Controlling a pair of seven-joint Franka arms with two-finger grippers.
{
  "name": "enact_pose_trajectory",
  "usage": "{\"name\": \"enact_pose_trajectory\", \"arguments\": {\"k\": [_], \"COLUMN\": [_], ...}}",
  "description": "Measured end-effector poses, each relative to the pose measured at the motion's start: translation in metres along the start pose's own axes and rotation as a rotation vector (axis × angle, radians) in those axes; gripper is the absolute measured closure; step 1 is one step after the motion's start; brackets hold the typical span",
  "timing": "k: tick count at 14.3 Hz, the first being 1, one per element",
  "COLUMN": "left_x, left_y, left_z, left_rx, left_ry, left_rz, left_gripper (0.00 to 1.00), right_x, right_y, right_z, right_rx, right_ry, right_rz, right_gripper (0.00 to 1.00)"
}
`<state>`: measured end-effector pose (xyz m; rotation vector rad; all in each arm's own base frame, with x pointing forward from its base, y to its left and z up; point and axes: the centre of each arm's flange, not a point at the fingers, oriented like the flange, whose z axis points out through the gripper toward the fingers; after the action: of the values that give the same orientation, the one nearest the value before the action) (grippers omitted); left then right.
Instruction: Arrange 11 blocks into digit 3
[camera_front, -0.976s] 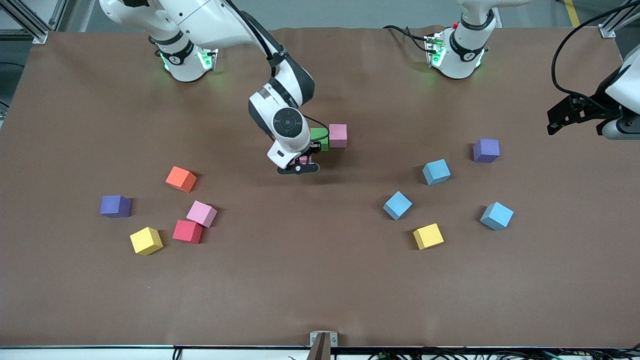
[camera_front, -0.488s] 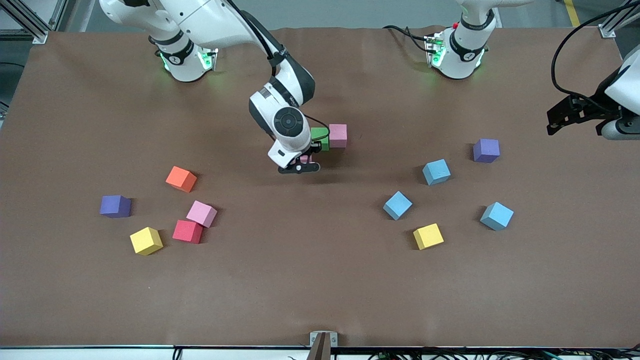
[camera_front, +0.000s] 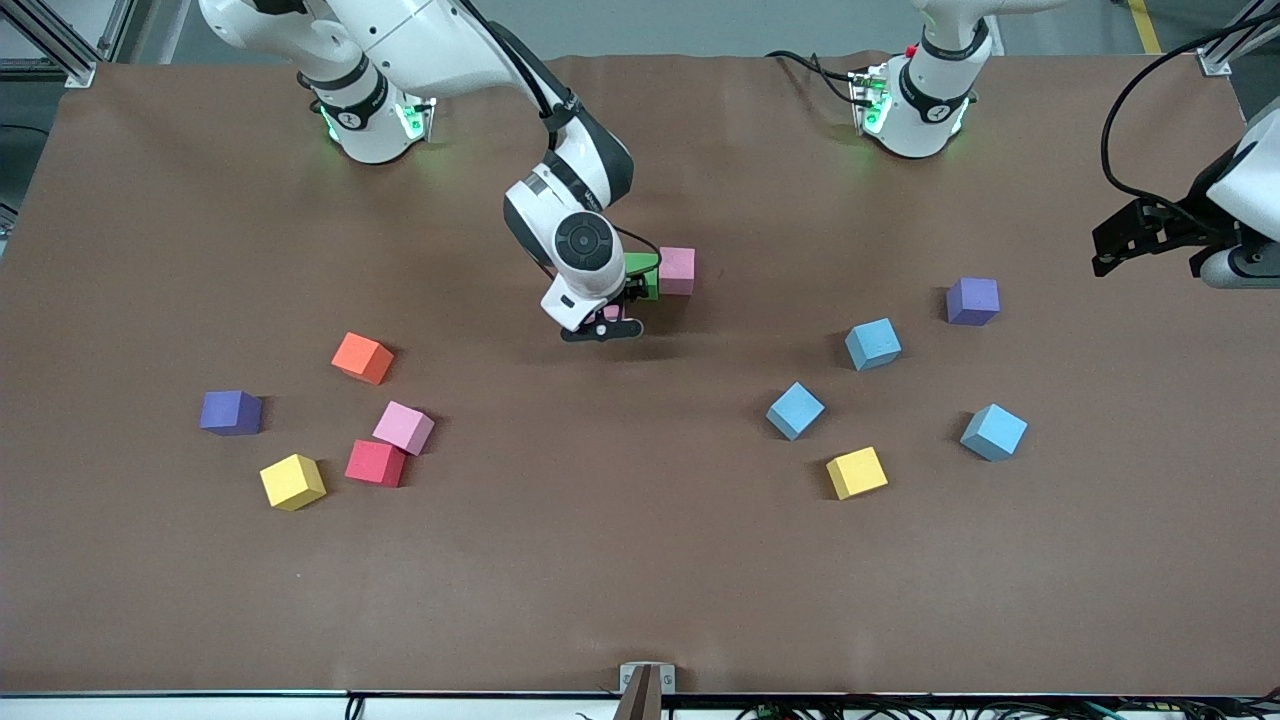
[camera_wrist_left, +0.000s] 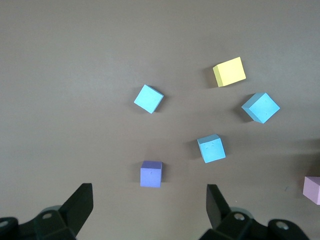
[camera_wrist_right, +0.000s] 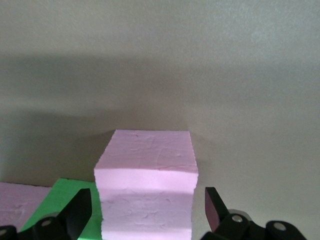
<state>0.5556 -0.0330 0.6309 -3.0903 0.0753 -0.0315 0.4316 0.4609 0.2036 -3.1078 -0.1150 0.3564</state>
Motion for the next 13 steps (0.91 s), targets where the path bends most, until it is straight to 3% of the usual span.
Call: {"name": "enact_pose_trajectory", "arguments": {"k": [4, 7, 10, 13], "left_x": [0.004, 0.004, 0.004, 0.005], "left_y": [-0.001, -0.001, -0.001, -0.002], "left_z": [0.003, 0.004, 0.003, 0.002], "left_rx": [-0.001, -0.001, -0.001, -0.001], "left_ry": [0.007, 0.008, 0.01, 0.012], "left_rz": [-0.002, -0.002, -0.002, -0.003], "left_gripper": [0.0, 0.0, 0.0, 0.0], "right_x": [0.018, 0.049, 0.094, 0.134], "right_y": [0.003, 0.043, 0.134, 0.239], "right_z": [-0.033, -0.085, -0.129, -0.14], "right_rx": [0.02, 0.024, 0.049, 0.081], "right_ry": [0.029, 0.041, 0.048, 0.051], "right_rz": [0.023, 0.106, 0.263, 0.432], "right_gripper": [0.0, 0.0, 0.0, 0.0]}}
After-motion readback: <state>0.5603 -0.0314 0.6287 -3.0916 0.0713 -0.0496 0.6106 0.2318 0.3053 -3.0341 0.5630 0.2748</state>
